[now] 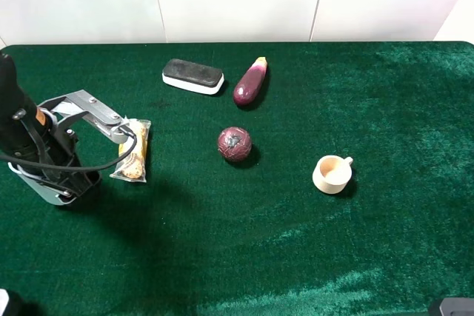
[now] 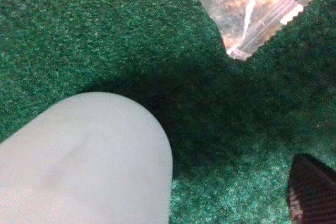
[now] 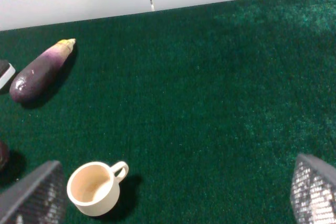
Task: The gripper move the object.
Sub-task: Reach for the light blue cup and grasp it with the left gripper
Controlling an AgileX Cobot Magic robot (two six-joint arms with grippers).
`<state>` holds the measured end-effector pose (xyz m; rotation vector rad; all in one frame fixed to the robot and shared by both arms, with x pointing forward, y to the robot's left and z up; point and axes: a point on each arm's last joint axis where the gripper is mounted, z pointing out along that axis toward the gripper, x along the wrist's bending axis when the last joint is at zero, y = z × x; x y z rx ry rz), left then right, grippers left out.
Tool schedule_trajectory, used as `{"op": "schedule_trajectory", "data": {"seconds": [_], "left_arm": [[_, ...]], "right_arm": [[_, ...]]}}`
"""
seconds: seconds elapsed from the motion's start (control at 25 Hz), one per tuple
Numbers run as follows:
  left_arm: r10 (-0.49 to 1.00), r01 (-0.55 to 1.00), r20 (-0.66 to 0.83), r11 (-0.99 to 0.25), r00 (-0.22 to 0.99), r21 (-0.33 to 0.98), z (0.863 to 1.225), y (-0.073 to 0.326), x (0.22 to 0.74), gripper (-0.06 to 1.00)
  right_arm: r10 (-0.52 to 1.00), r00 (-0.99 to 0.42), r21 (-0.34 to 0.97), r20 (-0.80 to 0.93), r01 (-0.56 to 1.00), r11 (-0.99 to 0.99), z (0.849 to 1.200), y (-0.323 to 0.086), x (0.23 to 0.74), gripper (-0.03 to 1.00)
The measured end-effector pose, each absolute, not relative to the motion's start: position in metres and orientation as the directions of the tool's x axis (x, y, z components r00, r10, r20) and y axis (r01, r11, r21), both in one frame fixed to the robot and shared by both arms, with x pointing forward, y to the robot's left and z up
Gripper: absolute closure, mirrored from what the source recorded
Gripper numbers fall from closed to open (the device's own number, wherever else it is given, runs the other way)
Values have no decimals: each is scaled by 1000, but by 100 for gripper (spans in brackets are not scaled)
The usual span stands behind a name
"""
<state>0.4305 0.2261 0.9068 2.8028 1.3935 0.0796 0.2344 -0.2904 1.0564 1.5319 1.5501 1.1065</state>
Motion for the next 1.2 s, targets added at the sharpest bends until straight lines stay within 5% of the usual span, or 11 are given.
{"op": "schedule_trajectory", "data": {"seconds": [0.72,1.2], "left_arm": [[805,805,30,-593,592,32,907,225,430,86],[805,804,31,-594,593,30,907,226,430,86]], "right_arm": [[993,-73,910,94,411,-56,1056,-290,234,32],[993,-73,910,94,411,-56,1056,-290,234,32]]}}
